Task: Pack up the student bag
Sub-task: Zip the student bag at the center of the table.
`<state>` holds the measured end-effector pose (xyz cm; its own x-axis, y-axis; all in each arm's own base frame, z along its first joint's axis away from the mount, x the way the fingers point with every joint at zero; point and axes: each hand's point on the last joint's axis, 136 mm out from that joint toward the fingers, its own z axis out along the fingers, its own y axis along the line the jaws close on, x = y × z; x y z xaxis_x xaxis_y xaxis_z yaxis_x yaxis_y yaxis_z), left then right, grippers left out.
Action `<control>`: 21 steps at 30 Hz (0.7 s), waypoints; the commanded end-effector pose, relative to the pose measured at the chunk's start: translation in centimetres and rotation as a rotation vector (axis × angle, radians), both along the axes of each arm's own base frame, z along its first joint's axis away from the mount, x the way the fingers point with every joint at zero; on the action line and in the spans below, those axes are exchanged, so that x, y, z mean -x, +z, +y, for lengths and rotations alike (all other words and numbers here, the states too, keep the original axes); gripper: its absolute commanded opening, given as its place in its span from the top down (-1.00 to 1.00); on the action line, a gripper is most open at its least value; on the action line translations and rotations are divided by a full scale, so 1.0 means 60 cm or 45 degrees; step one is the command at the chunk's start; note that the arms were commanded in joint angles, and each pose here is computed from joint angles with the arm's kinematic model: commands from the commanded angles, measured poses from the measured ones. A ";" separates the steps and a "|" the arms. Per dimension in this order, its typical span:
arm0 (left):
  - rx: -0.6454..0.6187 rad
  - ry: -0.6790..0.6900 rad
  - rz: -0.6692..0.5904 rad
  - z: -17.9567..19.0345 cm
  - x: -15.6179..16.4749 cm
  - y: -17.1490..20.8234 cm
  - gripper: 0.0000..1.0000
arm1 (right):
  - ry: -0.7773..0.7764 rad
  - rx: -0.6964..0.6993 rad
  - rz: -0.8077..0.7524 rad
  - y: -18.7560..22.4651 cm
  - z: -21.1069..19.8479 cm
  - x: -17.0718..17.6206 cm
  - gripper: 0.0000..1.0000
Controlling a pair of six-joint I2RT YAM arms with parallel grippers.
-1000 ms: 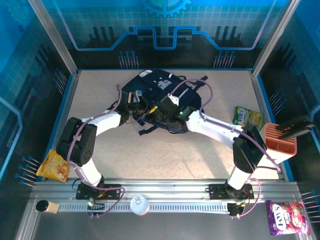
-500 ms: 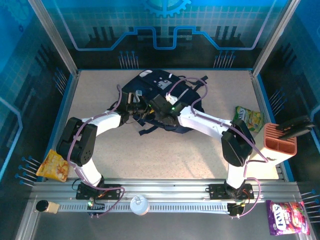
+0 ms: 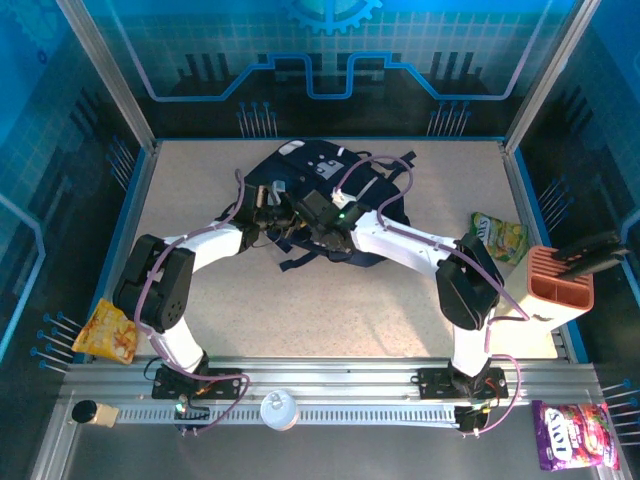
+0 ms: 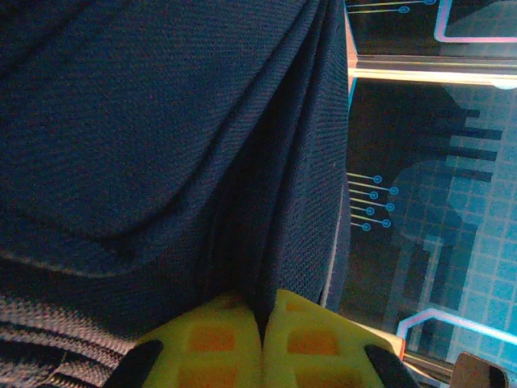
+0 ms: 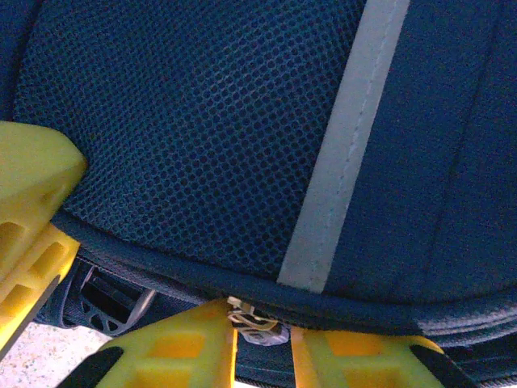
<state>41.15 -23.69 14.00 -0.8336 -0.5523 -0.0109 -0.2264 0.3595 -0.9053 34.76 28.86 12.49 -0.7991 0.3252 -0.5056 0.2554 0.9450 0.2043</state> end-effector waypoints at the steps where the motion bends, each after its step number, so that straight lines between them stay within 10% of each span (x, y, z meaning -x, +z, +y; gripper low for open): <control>1: 0.052 -0.100 -0.082 -0.021 0.018 0.038 1.00 | -0.020 0.074 -0.043 0.012 -0.037 0.009 0.56; 21: 0.038 -0.096 -0.071 -0.022 0.011 0.037 1.00 | 0.288 0.108 -0.060 0.008 -0.078 0.010 0.68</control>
<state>40.87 -23.84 13.73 -0.8364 -0.5481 -0.0050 -0.2328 0.3634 -0.9021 33.04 24.27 12.29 -0.8335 0.1542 -0.5306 0.0978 0.9863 0.1330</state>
